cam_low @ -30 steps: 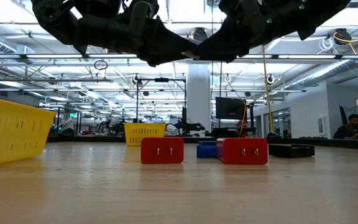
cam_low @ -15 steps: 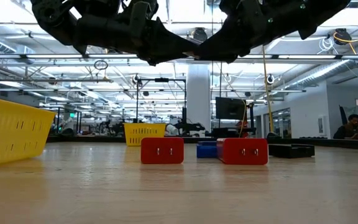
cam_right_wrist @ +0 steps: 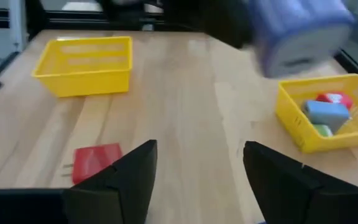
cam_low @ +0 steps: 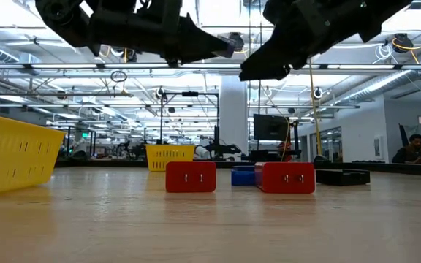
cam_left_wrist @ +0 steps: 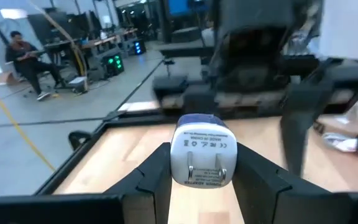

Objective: Pick & Place Office items
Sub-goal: Put the blue charger adapter into the top yellow bin

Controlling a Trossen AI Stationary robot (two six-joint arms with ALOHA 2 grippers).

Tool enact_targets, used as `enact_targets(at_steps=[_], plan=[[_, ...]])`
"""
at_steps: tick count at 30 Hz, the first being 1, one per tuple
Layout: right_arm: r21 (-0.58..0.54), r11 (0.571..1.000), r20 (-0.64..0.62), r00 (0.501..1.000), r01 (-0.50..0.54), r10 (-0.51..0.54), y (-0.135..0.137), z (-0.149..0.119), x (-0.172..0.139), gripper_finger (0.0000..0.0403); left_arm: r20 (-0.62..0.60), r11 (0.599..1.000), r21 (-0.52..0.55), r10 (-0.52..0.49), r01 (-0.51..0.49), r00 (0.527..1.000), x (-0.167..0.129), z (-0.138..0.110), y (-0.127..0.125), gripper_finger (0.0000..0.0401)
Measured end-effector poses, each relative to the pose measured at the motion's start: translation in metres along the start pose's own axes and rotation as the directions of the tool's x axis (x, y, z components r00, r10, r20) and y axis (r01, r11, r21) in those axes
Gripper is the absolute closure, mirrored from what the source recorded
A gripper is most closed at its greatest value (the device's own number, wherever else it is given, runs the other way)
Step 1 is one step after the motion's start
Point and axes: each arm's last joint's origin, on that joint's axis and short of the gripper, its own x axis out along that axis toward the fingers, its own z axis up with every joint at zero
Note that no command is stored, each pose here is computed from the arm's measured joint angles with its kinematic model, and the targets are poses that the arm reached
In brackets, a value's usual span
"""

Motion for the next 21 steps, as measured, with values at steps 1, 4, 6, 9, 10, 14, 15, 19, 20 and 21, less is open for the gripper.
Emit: enact_targets(at_steps=[1,4,6,9,10,14,15,19,20,21], plan=[[0.0,1.0,0.001,1.0,0.0,0.0,0.0,0.001,-0.003,0.017,-0.013,1.0,0.0,0.011,-0.011,1.0,0.0,-0.001,0.001,0.0267],[0.001,1.0,-0.001,1.0,0.004,-0.004,-0.001,0.004,-0.011,0.0173,-0.055,0.999,-0.015,0.036,-0.037,0.998,0.001,-0.006,0.006,0.0267],[-0.001,1.0,-0.013,1.0,0.0,0.0,0.0,0.004,-0.015,0.0176,-0.061,0.998,-0.037,0.05,-0.053,0.997,-0.001,-0.007,0.011,0.0267],[0.01,1.0,-0.015,1.0,-0.001,0.002,0.0,0.006,-0.02,0.0182,-0.063,0.996,-0.055,0.07,-0.074,0.996,-0.005,-0.012,0.017,0.0267],[0.014,1.0,-0.018,1.0,0.001,0.0,0.0,0.006,-0.02,0.0183,-0.071,0.995,-0.06,0.076,-0.081,0.995,-0.007,-0.016,0.019,0.0267],[0.015,1.0,-0.026,1.0,0.002,-0.001,-0.001,-0.001,-0.02,0.0182,-0.035,0.989,-0.091,0.116,-0.118,0.993,-0.023,-0.029,0.029,0.0267],[0.015,1.0,-0.023,1.0,0.001,-0.001,-0.001,-0.003,-0.019,0.0181,-0.04,0.986,-0.103,0.129,-0.133,0.991,-0.03,-0.034,0.032,0.0267],[0.017,1.0,-0.009,1.0,0.003,-0.003,-0.001,-0.009,-0.019,0.0183,-0.053,0.961,-0.16,0.221,-0.227,0.974,-0.049,-0.053,0.045,0.0267],[0.018,1.0,0.0,1.0,0.005,-0.005,-0.001,-0.008,-0.019,0.0184,-0.06,0.949,-0.179,0.253,-0.26,0.966,-0.053,-0.056,0.049,0.0267],[0.018,1.0,0.011,1.0,0.005,-0.005,-0.002,-0.008,-0.019,0.0185,-0.08,0.933,-0.198,0.291,-0.301,0.953,-0.055,-0.061,0.053,0.0267]])
